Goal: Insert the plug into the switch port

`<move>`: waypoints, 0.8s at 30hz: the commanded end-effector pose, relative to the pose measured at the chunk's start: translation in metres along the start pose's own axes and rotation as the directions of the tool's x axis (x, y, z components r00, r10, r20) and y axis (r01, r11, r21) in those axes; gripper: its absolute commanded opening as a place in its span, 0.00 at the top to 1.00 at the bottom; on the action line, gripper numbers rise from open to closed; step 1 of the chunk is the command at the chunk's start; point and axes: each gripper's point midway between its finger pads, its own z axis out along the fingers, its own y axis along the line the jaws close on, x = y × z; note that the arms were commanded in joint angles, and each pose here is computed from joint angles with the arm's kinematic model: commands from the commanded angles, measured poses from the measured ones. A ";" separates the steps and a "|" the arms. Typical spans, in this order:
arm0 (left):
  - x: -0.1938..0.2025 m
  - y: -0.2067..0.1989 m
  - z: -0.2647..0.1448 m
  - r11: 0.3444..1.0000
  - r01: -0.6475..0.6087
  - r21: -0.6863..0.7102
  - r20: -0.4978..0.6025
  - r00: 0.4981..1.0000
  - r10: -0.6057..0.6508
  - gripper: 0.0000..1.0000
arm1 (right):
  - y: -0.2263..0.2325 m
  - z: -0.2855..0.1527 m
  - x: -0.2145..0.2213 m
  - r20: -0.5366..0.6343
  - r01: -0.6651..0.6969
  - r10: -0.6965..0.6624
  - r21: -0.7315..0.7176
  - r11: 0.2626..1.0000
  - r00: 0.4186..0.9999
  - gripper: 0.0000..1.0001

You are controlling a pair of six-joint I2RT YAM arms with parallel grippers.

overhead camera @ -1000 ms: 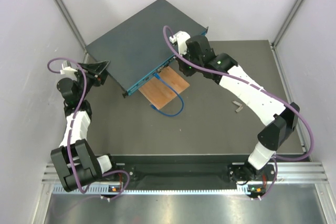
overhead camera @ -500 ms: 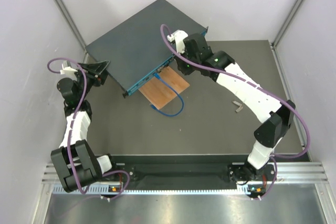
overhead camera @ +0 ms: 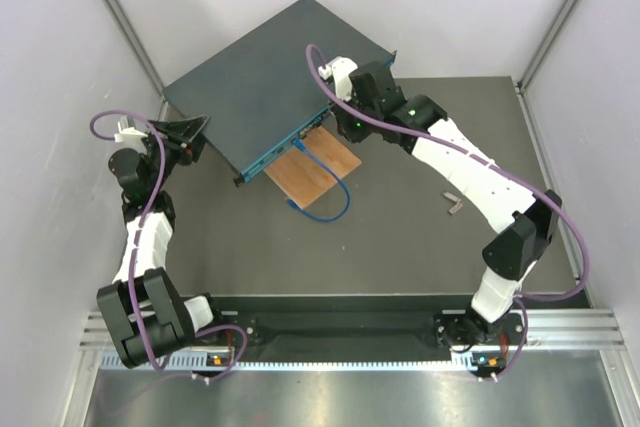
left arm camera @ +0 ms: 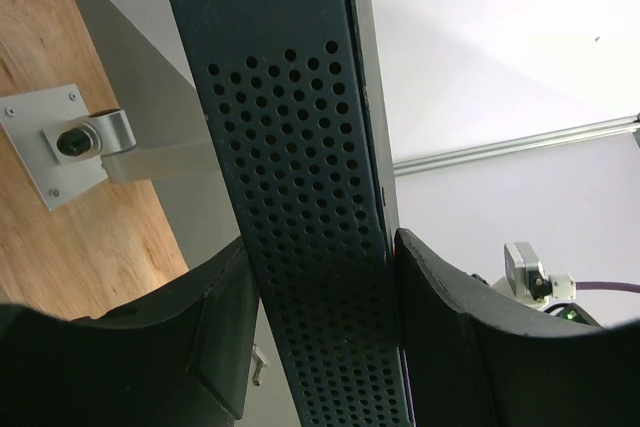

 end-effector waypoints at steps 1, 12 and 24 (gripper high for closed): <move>0.033 -0.015 0.001 0.985 -0.149 0.082 -0.116 0.981 0.158 1.00 | 0.021 -0.002 -0.026 0.073 0.013 -0.006 -0.093 0.996 0.997 1.00; 0.034 -0.014 0.000 0.985 -0.151 0.079 -0.122 0.980 0.160 1.00 | 0.023 -0.001 -0.032 0.085 0.030 -0.021 -0.103 0.994 0.996 1.00; 0.034 -0.009 0.001 0.987 -0.146 0.064 -0.121 0.981 0.153 1.00 | 0.023 -0.011 -0.032 0.090 0.053 -0.043 -0.114 0.992 0.995 1.00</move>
